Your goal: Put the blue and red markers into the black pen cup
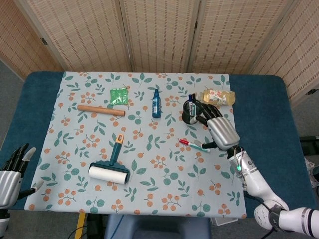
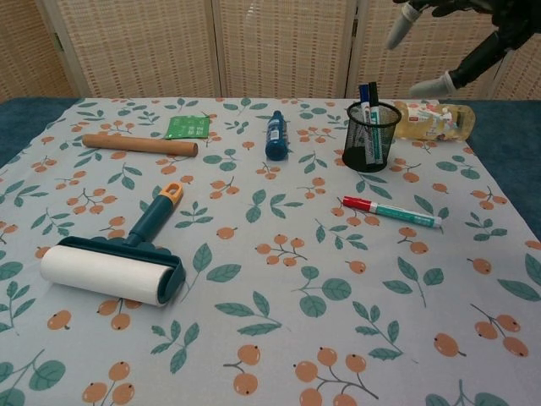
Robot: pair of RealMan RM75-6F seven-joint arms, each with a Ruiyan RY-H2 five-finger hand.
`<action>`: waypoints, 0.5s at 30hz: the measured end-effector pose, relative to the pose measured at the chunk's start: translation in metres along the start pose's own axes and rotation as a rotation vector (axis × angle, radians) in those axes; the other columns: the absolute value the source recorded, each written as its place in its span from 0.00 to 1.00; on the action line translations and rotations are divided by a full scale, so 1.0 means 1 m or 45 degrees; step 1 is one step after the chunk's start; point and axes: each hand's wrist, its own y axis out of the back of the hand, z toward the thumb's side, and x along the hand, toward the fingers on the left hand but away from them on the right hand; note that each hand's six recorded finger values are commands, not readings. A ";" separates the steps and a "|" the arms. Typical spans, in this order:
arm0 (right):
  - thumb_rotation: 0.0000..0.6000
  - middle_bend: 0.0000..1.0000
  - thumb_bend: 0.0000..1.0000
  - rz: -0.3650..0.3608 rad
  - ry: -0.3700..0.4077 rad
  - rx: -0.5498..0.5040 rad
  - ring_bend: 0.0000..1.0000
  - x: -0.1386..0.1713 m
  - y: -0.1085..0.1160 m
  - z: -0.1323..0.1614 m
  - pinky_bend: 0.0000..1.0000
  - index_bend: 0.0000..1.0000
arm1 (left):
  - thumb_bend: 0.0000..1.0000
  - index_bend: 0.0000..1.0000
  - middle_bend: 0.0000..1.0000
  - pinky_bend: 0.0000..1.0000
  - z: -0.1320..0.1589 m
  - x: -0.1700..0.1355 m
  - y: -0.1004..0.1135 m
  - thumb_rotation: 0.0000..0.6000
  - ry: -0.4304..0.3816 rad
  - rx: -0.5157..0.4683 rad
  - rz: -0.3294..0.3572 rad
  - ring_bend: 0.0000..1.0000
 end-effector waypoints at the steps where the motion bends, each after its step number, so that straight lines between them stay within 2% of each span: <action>1: 1.00 0.01 0.23 0.011 -0.024 0.060 0.00 0.008 -0.002 -0.001 0.00 0.41 | 0.21 0.00 0.00 0.27 0.000 0.000 0.001 1.00 -0.003 -0.005 0.001 0.01; 4: 1.00 0.02 0.24 0.038 -0.099 0.173 0.00 0.026 -0.008 -0.004 0.00 0.44 | 0.21 0.00 0.00 0.27 0.000 -0.001 0.004 1.00 -0.012 -0.030 0.006 0.01; 7: 1.00 0.03 0.25 0.054 -0.206 0.220 0.00 0.037 -0.017 -0.013 0.00 0.46 | 0.21 0.00 0.00 0.27 -0.001 -0.002 0.008 1.00 -0.025 -0.065 0.010 0.01; 15: 1.00 0.04 0.26 0.074 -0.450 0.139 0.00 0.039 -0.063 -0.035 0.00 0.47 | 0.21 0.00 0.00 0.27 -0.003 -0.003 0.013 1.00 -0.062 -0.169 -0.012 0.01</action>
